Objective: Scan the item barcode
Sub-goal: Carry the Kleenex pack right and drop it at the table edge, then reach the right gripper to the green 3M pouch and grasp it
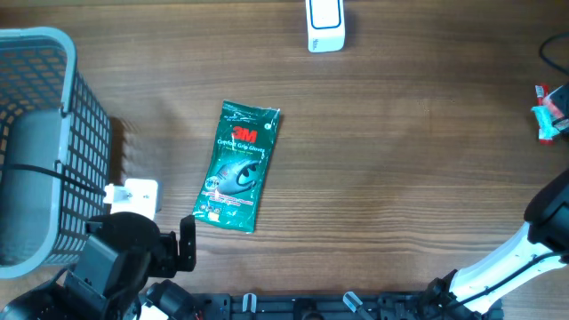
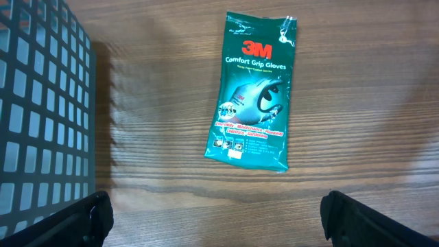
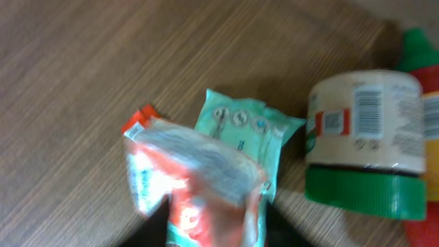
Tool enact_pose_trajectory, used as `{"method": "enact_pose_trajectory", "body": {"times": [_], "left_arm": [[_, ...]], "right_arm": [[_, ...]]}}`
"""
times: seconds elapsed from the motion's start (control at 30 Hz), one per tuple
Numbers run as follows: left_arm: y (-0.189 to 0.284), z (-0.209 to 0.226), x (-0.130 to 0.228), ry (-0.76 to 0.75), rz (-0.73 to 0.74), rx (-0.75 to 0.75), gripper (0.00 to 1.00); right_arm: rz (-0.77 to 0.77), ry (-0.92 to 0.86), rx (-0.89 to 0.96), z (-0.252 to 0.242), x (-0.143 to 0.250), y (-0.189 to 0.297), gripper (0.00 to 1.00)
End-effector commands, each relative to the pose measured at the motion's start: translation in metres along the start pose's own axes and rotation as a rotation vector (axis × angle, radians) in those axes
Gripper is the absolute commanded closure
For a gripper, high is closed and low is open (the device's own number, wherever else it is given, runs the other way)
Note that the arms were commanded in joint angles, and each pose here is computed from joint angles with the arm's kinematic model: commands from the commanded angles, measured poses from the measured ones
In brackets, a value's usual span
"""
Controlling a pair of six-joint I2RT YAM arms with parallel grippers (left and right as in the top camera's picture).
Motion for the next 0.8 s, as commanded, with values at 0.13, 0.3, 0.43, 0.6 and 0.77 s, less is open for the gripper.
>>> {"method": "enact_pose_trajectory", "body": {"times": [0.13,0.3,0.43,0.6,0.77], "left_arm": [[0.002,0.002,-0.001,0.015,-0.013,-0.005,0.00],[0.002,0.002,-0.001,0.015,-0.013,-0.005,0.00],[0.002,0.002,-0.001,0.015,-0.013,-0.005,0.00],[0.002,0.002,-0.001,0.015,-0.013,-0.005,0.00],[0.002,0.002,-0.001,0.015,-0.013,-0.005,0.00]], "right_arm": [[0.108,-0.162,-0.532,0.073,0.006,0.030,0.00],[0.463,-0.281,-1.055,0.154,0.041,0.098,0.00],[0.610,-0.022,-1.093,0.224,0.110,0.133,0.00],[0.675,0.310,-0.805,0.282,0.211,0.153,0.00],[0.569,0.694,-0.716,0.341,0.315,0.208,0.00]]}}
Point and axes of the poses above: each gripper's point midway between its finger pads, its own y axis back along the fingers, its own z axis along the line the jaws close on, x = y × z, the point moved 3 cm from there along y, back along the fingers, and after that the axes turned 4 degrees about y, right-handed, at the moved point
